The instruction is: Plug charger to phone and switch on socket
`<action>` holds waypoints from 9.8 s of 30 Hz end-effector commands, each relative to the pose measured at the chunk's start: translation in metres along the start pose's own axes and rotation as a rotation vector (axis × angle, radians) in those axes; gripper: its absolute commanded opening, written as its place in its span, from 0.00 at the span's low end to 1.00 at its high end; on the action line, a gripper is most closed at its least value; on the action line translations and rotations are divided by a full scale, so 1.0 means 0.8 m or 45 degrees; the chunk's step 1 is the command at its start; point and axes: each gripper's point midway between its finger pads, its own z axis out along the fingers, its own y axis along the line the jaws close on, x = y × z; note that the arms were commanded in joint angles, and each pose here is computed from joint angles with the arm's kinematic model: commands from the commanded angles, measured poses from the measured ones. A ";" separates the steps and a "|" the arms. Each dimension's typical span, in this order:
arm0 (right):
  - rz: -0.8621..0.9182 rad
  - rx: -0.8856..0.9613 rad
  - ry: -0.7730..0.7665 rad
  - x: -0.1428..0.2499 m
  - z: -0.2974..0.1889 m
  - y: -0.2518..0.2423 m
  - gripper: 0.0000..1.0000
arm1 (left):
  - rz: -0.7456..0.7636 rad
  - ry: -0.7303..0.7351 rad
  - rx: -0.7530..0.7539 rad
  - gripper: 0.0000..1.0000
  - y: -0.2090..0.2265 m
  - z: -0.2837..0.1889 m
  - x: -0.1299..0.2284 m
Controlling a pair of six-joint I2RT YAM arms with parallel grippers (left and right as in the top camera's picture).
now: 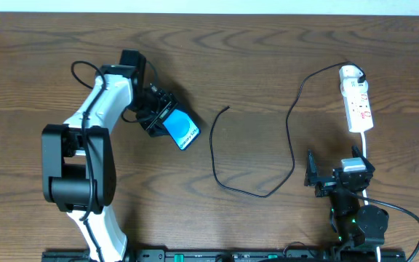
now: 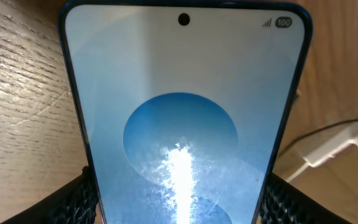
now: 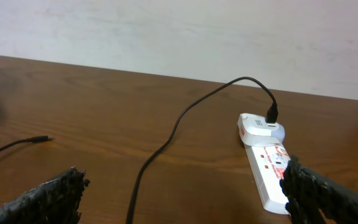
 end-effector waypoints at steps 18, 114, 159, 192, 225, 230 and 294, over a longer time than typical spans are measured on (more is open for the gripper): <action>0.013 -0.007 -0.004 0.001 0.000 0.002 0.99 | -0.376 0.194 0.245 0.57 -0.044 -0.030 0.023; 0.258 -0.478 0.415 -0.013 0.064 0.068 0.99 | -0.630 0.628 0.601 0.52 -0.116 -0.080 0.049; 0.598 -0.832 1.013 -0.024 0.153 0.107 0.99 | -0.602 0.548 0.732 0.52 -0.155 -0.096 0.015; 0.750 -0.761 0.974 -0.037 0.197 0.179 0.95 | -0.702 0.100 0.514 0.52 -0.118 -0.042 -0.027; 0.811 -1.027 1.266 0.023 0.224 0.344 0.58 | -0.800 -0.079 0.187 0.52 -0.062 -0.003 -0.012; 0.826 -1.021 1.320 0.041 0.219 0.358 0.50 | -0.805 -0.075 0.180 0.52 -0.061 -0.003 -0.011; 1.559 -0.904 0.992 -0.075 0.324 0.238 0.01 | 0.179 0.029 0.848 0.98 -0.195 -0.083 -0.014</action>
